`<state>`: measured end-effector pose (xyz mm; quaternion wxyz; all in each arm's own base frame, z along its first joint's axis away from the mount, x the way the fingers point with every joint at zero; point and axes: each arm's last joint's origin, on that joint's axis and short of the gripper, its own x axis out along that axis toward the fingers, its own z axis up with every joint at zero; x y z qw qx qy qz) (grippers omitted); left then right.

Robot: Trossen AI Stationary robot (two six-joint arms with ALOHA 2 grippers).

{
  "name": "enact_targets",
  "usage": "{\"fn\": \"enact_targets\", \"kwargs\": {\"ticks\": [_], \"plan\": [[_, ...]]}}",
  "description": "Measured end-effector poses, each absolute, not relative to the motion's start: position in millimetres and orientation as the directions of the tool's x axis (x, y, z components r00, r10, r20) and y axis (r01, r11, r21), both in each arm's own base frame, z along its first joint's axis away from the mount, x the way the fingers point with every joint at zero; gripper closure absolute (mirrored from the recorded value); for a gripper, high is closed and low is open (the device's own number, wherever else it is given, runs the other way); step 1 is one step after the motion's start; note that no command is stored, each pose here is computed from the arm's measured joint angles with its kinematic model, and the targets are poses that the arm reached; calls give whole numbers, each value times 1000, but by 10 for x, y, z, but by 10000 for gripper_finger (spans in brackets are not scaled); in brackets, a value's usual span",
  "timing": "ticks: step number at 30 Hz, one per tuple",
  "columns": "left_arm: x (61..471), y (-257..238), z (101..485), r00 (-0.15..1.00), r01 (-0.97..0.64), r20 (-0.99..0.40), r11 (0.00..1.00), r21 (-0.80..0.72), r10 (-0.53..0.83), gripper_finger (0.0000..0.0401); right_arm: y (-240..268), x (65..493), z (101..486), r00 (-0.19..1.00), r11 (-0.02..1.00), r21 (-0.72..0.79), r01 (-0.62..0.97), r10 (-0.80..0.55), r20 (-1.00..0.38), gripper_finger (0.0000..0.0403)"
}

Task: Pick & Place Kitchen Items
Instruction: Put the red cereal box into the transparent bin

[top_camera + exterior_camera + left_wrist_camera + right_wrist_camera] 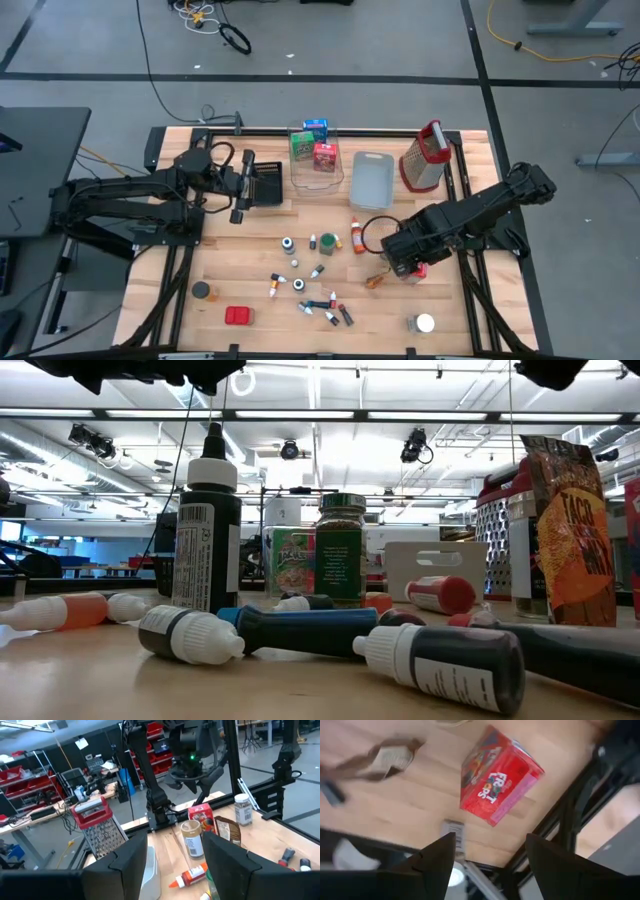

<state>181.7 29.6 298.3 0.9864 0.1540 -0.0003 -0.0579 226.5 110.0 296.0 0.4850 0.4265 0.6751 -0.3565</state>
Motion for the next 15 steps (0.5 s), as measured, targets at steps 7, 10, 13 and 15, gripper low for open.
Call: {"fn": "enact_targets", "kwargs": {"ticks": [7, 10, 13, 15], "plan": [[1817, 294, 2987, 993, 116, -13, 946, 302, -118, 201, 1165, 2222, 2906, -187, 258, -129, 958, 216, -958, 152], [1817, 295, 2986, 993, 117, -14, 949, 292, -118, 202, 1179, 2213, 2823, -194, 214, -148, 966, 210, -958, 152], [1817, 294, 2986, 993, 118, -14, 957, 266, -119, 202, 1185, 2215, 2696, -193, 208, -148, 967, 212, -958, 152], [1817, 295, 2986, 993, 118, -14, 960, 253, -118, 202, 1190, 2220, 2606, -188, 209, -142, 968, 224, -956, 152]]}}
